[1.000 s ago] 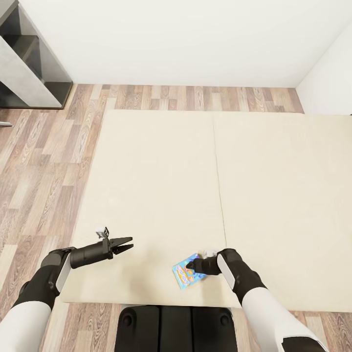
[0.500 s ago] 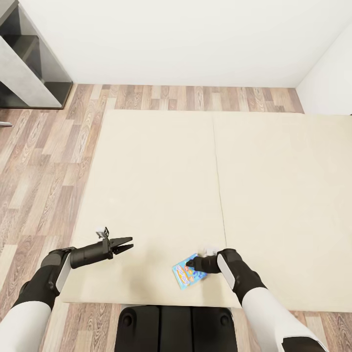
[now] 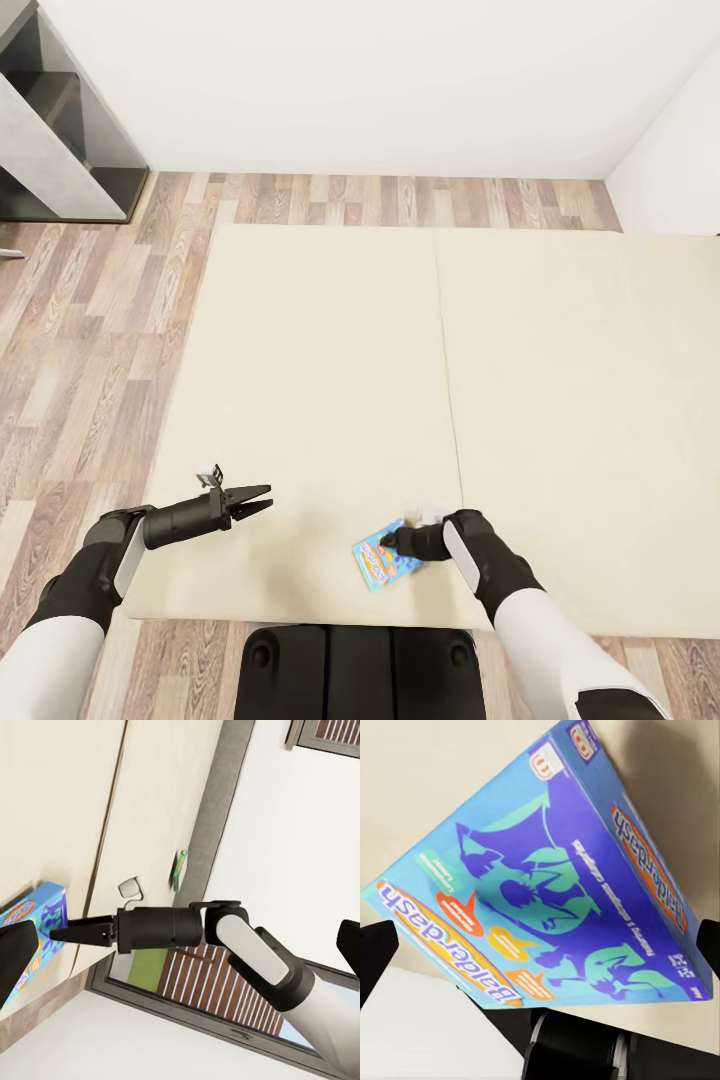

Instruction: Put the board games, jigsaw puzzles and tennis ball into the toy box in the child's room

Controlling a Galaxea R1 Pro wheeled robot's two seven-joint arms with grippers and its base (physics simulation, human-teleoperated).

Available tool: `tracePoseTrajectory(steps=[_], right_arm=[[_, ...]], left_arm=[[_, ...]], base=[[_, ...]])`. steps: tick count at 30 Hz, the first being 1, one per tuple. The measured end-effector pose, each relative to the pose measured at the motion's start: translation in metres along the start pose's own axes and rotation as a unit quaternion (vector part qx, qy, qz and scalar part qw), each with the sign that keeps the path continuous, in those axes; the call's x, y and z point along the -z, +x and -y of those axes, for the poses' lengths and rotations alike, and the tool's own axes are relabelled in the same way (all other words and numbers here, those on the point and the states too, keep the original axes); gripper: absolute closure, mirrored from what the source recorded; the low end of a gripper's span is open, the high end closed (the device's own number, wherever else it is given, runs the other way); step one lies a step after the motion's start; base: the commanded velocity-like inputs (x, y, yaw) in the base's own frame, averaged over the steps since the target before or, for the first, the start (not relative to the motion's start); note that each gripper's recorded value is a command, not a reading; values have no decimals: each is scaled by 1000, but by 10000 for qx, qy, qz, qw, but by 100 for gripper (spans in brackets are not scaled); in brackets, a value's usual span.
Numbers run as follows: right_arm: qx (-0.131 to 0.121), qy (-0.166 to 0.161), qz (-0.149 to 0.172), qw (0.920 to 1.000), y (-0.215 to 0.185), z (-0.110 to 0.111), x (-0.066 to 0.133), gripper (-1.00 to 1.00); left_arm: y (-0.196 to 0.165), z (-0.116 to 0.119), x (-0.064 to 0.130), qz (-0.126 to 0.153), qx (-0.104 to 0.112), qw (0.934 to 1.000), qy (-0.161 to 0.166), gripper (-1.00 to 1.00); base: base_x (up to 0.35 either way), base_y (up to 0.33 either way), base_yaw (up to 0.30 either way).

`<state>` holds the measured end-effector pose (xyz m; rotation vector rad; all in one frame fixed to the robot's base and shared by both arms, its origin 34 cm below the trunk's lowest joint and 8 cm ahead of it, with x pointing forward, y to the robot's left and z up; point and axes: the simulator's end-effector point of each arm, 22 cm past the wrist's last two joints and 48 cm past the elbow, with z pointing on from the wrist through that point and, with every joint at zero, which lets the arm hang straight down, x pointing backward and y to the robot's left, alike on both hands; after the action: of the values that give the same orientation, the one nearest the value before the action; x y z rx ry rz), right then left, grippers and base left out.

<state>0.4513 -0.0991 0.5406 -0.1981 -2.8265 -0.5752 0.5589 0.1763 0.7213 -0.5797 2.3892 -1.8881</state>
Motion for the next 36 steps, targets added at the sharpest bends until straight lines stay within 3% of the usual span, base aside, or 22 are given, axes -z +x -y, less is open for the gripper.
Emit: tracePoseTrajectory(steps=[26, 36], right_arm=[[48, 171, -560, 9983, 36, 12, -7, -100], [62, 147, -569, 9983, 38, 7, -10, -100]], left_arm=[[0, 0, 0, 0, 0, 10000, 0, -100], [0, 0, 0, 0, 0, 10000, 0, -100]], base=[[0, 0, 0], [0, 0, 0]])
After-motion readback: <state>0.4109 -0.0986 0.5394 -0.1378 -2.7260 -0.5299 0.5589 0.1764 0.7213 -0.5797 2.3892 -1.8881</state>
